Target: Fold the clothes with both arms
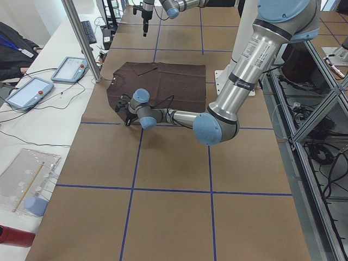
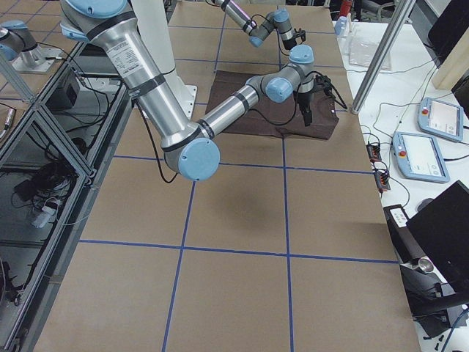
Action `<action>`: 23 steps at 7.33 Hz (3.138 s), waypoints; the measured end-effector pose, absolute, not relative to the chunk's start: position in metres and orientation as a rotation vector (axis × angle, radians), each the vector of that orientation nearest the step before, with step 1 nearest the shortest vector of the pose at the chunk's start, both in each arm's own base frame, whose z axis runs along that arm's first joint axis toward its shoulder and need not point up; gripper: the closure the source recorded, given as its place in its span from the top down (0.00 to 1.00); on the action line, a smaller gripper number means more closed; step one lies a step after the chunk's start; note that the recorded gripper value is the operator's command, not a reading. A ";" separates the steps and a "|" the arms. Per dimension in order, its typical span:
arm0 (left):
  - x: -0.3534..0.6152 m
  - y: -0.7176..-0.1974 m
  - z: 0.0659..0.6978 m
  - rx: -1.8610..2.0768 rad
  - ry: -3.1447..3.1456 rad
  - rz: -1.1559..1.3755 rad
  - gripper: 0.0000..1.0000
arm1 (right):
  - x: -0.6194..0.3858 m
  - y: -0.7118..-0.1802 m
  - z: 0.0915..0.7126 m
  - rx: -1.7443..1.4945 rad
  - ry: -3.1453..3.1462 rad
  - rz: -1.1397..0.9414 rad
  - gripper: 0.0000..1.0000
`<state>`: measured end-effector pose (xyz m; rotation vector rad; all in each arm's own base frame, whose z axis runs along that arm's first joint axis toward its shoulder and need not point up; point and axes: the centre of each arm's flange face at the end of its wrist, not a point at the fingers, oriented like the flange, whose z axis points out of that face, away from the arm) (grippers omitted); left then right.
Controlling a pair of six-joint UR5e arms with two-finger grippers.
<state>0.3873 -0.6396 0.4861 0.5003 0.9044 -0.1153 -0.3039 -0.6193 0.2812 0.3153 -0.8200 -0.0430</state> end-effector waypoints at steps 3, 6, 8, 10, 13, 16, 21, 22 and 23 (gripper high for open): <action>0.388 -0.640 0.478 0.506 0.914 -0.114 0.00 | -0.304 -0.619 0.281 0.316 -0.820 -0.043 1.00; 0.410 -0.642 0.417 0.457 0.955 -0.187 0.00 | -0.304 -0.619 0.281 0.316 -0.821 -0.043 1.00; 0.456 -0.641 0.345 0.372 0.960 -0.239 0.00 | -0.304 -0.619 0.282 0.315 -0.820 -0.042 1.00; 0.496 -0.635 0.295 0.309 0.957 -0.270 0.00 | -0.305 -0.619 0.283 0.313 -0.819 -0.043 1.00; 0.515 -0.632 0.282 0.301 0.935 -0.275 1.00 | -0.306 -0.620 0.283 0.312 -0.819 -0.044 1.00; 0.503 -0.620 0.279 0.346 0.943 -0.189 1.00 | -0.315 -0.609 0.271 0.312 -0.843 -0.037 1.00; 0.422 -0.505 0.274 0.372 1.031 -0.070 1.00 | -0.405 -0.424 0.214 0.246 -0.990 0.227 0.97; 0.419 -0.472 0.285 0.353 1.039 -0.060 1.00 | -0.421 -0.373 0.213 0.221 -1.011 0.292 0.97; 0.420 -0.439 0.299 0.333 1.035 -0.062 1.00 | -0.434 -0.330 0.219 0.182 -1.011 0.350 0.99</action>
